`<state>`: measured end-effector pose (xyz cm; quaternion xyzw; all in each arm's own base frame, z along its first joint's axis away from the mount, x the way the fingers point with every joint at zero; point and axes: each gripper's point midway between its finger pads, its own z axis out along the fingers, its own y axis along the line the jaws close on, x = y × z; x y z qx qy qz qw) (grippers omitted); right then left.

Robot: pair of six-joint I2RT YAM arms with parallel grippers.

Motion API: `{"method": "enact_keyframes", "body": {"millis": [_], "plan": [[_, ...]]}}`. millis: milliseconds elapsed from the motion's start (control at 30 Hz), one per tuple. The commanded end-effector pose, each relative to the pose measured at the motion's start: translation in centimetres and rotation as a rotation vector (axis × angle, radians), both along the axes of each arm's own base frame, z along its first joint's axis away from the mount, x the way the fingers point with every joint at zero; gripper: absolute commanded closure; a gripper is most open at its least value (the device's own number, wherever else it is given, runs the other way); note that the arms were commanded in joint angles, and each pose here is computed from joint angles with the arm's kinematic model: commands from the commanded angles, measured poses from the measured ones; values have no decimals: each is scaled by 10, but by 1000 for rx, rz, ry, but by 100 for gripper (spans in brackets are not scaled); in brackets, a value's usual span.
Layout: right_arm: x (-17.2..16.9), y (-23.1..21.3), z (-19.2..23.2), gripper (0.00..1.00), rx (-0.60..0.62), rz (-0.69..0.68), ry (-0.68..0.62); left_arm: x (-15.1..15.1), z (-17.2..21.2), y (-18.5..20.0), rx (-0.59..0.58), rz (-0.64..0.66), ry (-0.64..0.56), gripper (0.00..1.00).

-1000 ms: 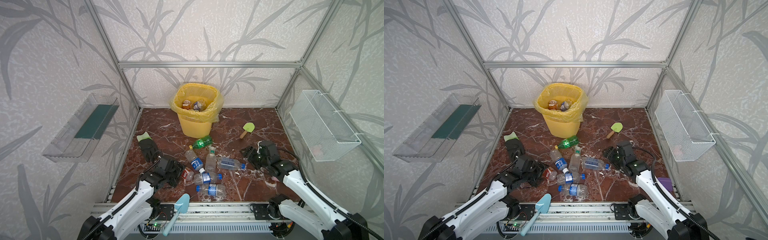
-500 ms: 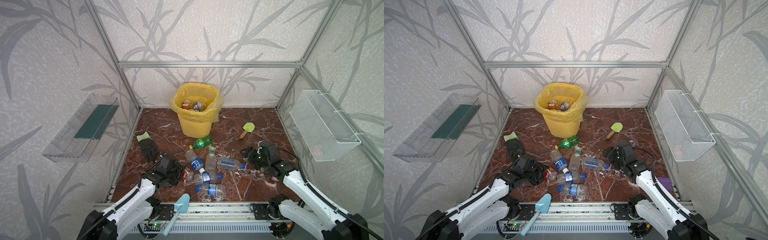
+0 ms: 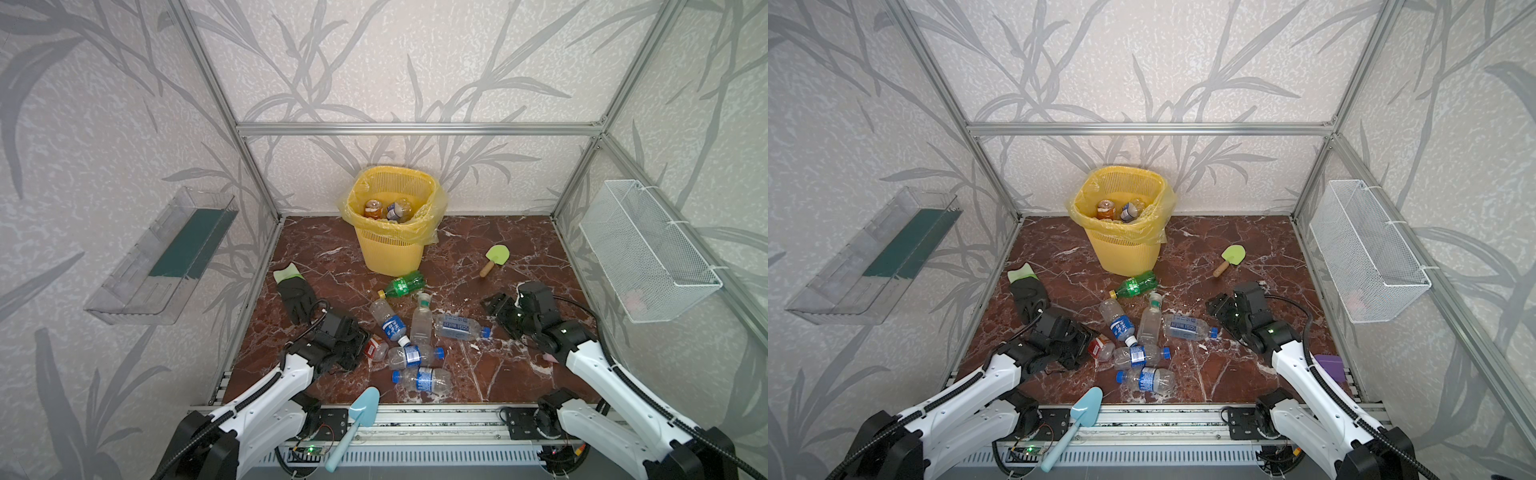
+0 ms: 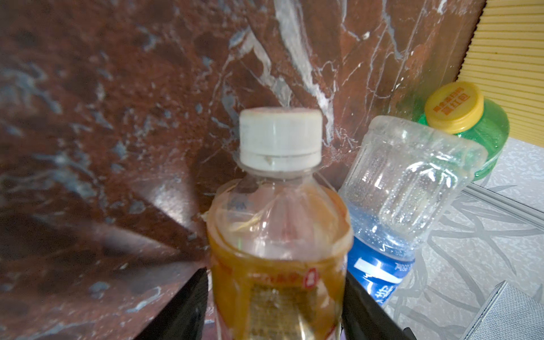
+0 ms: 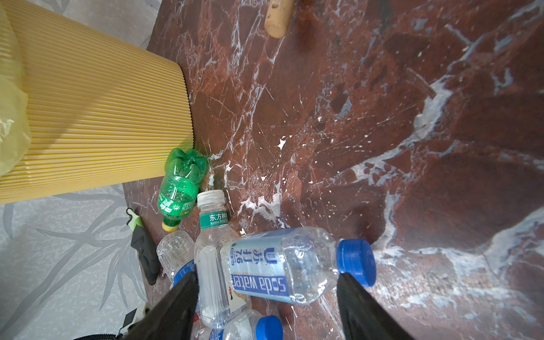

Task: Throw the plastic bottles in the bin
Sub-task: 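Lower the left gripper onto the yellow-labelled tea bottle and grasp it, then lift the tea bottle with the left gripper and drop it into the bin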

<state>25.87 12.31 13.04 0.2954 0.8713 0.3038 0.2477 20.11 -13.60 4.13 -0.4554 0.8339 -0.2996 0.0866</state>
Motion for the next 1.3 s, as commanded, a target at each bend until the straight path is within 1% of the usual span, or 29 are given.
{"method": "enact_keyframes", "body": {"millis": [0, 167, 300, 467, 567, 700, 967, 1100, 1133, 1200, 1267], "plan": [[-2, -2, -3, 26, -14, -2, -5, -6, -9, 1, 10, -2, 34, 31], [-2, -2, -3, 26, -15, -2, -5, -5, -11, -1, 14, -9, 38, 36], [-2, -2, -4, 26, -16, -2, -3, -6, -13, 1, 26, -13, 39, 42], [-2, -3, -3, 27, -18, -2, -6, -10, -11, 13, 76, 3, 31, 47], [-3, -3, -4, 27, -20, -1, -3, -14, -8, 28, 131, 37, 10, 48], [-3, -3, -5, 27, -22, -1, 3, -18, -1, 42, 159, 64, -18, 50], [-1, -2, -8, 27, -33, 5, 19, -24, 16, 55, 132, 101, -58, 50], [-1, -2, -8, 27, -35, 6, 21, -17, 36, 56, 115, 98, -98, 50], [0, -2, -7, 27, -35, 6, 19, -12, 46, 56, 109, 93, -119, 50], [0, -2, -6, 27, -35, 5, 18, 2, 71, 51, 83, 78, -176, 50], [2, -2, -3, 27, -34, 1, 11, 26, 116, 45, 50, 55, -266, 50]]}}
